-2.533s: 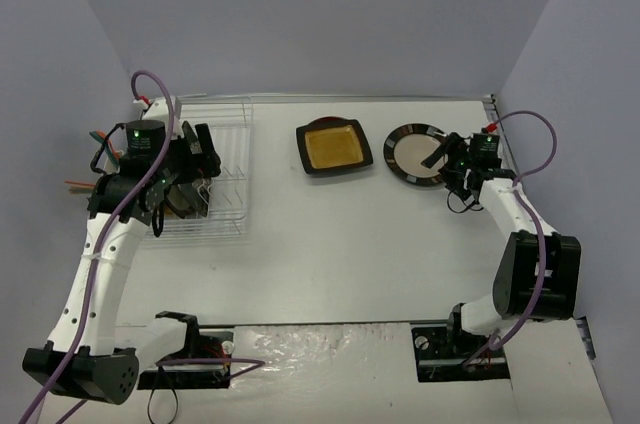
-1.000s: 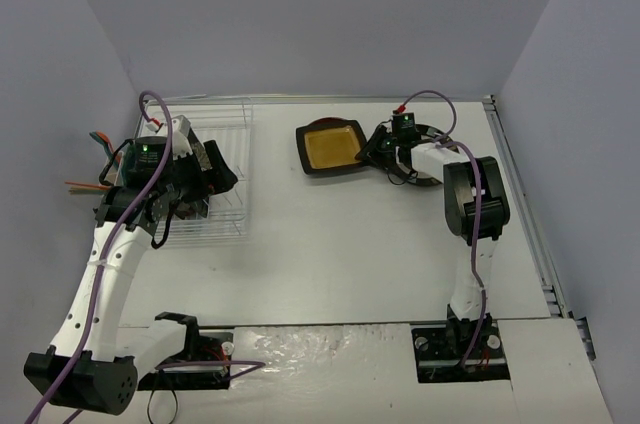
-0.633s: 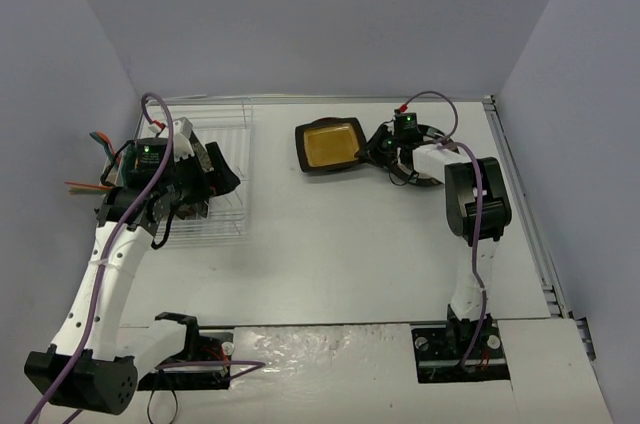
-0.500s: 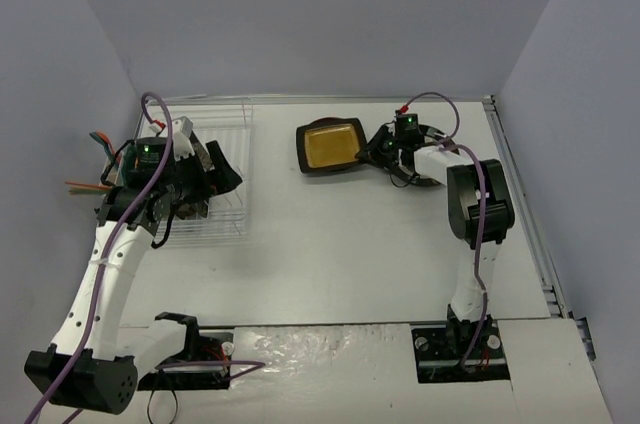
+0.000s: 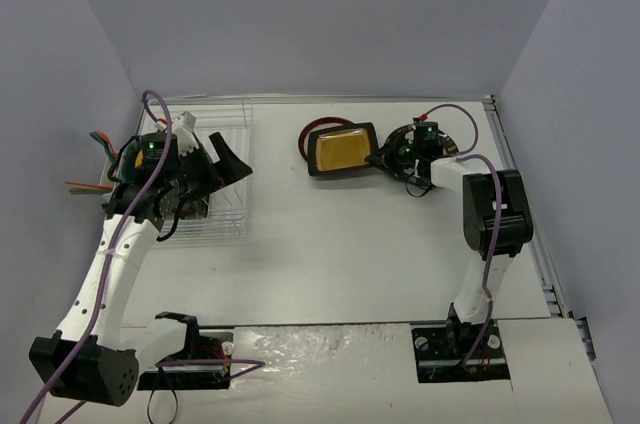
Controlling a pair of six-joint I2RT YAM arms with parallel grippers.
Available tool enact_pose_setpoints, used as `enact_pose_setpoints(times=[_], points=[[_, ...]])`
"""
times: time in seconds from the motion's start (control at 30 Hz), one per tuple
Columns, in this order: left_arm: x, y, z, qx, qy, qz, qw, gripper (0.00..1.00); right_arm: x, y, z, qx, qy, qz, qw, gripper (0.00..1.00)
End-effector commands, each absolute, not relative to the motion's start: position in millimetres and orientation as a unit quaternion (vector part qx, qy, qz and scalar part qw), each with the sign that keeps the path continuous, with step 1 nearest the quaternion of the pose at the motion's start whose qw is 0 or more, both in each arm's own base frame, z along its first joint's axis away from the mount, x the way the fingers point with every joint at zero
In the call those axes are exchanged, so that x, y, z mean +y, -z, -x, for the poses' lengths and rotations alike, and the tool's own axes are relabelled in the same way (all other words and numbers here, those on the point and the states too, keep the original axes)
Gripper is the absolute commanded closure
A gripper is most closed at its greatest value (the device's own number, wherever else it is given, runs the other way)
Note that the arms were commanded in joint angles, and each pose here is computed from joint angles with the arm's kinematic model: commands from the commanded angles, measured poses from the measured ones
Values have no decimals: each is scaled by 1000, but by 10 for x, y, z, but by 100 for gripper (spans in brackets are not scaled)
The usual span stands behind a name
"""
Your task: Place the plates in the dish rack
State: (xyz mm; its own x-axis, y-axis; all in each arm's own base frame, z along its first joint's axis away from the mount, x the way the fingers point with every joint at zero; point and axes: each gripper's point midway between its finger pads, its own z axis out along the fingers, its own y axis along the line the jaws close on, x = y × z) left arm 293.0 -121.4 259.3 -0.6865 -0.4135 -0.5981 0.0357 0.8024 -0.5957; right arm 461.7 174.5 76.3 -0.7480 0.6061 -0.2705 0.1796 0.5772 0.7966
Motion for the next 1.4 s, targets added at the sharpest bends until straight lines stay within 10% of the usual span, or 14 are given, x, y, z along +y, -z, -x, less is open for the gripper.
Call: enact_pose_setpoints(times=[0.0, 1.13, 1.37], points=[[-1384, -2905, -3126, 834, 349, 107, 414, 3, 1860, -2025, -4770, 760, -506, -148, 379, 100], [-2610, -3280, -4071, 761, 491, 131, 404, 4, 2227, -3143, -3511, 675, -618, -53, 400, 100], [-2642, -3289, -4051, 747, 510, 144, 400, 36, 2223, -3114, -3414, 674, -621, -57, 396, 100]])
